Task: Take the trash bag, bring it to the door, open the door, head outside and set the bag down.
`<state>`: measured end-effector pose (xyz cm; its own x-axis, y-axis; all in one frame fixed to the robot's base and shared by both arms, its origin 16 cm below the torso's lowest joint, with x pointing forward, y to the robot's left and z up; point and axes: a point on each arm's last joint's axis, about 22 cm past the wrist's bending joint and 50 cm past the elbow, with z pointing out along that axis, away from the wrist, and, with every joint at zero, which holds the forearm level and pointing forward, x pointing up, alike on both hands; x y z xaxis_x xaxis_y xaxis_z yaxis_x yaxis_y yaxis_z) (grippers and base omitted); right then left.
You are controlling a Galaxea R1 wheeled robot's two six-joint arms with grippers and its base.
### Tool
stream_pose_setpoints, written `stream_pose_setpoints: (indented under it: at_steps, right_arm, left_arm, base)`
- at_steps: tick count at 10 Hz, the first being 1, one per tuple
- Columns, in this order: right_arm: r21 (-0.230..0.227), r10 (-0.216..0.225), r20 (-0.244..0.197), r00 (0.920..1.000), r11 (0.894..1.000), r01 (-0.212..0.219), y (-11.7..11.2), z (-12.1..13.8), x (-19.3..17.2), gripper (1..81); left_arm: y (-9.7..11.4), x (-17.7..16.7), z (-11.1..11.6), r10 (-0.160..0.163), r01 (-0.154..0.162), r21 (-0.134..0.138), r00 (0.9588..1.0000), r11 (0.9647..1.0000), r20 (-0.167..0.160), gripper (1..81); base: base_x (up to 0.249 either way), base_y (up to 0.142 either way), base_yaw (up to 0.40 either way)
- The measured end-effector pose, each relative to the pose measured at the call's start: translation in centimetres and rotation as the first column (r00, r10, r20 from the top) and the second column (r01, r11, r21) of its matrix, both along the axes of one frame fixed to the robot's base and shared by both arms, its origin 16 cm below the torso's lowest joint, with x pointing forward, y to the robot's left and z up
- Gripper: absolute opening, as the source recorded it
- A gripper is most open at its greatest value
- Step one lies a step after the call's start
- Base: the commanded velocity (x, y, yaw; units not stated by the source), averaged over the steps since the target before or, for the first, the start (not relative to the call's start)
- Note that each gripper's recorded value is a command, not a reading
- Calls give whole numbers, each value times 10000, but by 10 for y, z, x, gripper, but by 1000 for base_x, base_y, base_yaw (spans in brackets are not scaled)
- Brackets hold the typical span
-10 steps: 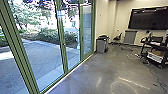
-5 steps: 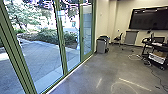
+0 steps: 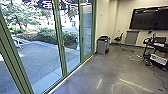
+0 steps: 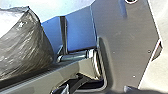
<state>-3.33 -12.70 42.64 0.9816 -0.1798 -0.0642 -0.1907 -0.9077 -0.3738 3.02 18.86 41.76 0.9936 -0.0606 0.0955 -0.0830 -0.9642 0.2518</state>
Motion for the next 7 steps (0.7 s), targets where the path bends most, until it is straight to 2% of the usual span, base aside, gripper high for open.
stream_pose_setpoints:
  at_steps: [7]
  right_arm:
    - [53, -50, 25, 10000, 10000, 50, 5, 1, 1, 811]
  left_arm:
    - [-2, -1, 0, -2, 1, -18, 10000, 10000, -2, 10]
  base:
    - [144, -67, 0]
